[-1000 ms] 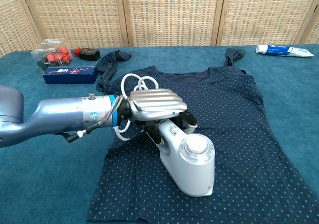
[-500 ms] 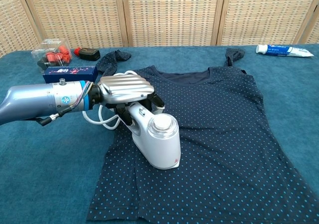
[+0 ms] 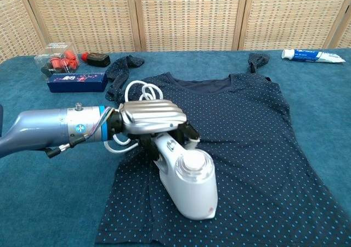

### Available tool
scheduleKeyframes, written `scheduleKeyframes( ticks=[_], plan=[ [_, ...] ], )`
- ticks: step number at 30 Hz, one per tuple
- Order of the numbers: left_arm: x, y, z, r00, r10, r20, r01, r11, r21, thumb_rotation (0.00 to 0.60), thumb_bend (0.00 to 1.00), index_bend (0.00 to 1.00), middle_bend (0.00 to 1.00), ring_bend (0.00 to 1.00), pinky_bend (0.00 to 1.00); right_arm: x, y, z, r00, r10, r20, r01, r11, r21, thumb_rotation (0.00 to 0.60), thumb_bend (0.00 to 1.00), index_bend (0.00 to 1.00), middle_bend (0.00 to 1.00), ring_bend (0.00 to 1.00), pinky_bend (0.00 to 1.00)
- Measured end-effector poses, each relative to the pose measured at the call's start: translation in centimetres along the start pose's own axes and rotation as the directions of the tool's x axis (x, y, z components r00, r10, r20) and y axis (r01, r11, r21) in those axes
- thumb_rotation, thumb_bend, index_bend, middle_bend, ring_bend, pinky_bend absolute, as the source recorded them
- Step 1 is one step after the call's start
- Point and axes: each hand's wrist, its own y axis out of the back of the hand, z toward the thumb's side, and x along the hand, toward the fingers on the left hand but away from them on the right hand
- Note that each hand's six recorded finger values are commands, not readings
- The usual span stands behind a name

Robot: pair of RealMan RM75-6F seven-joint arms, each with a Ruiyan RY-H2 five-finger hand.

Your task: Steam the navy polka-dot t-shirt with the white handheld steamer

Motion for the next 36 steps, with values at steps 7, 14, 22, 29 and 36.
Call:
scheduleKeyframes(
  ticks=[7,14,22,29,36],
  plan=[
    [0.5,-0.4,1.8,0.999,-0.004,0.051,0.005,1.0,-0.021,0.6,0.68,1.0,0.92,0.83,1.0,0.0,0.0,0.1,1.0,0.001,-0.002,-0.001,1.0,0.001,0.6,0.0,0.04,0.0,0.0,0.0],
    [-0.3,-0.2,0.6,1.0,-0.014,0.019,0.014,1.0,0.01,0.6,0.68,1.0,0.92,0.83,1.0,0.0,-0.1,0.2,1.0,0.005,-0.006,-0.005,1.0,0.003,0.6,0.0,0.05,0.0,0.0,0.0],
    [-2.9,0.3,-2.5,0.998,-0.023,-0.054,0.027,0.996,0.082,0.6,0.68,1.0,0.92,0.83,1.0,0.1,-0.2,0.4,1.0,0.007,-0.012,-0.007,1.0,0.005,0.6,0.0,0.05,0.0,0.0,0.0],
    [-5.8,0.5,-4.8,0.993,-0.027,-0.118,0.04,0.993,0.109,0.6,0.68,1.0,0.92,0.83,1.0,0.1,-0.4,0.8,1.0,0.012,-0.022,-0.012,1.0,0.01,0.6,0.0,0.06,0.0,0.0,0.0],
    [-6.5,0.7,-4.7,0.994,-0.011,-0.107,0.022,0.995,0.102,0.6,0.68,1.0,0.92,0.83,1.0,0.2,-0.4,0.9,1.0,0.01,-0.026,-0.01,1.0,0.011,0.6,0.0,0.06,0.0,0.0,0.0]
  ],
)
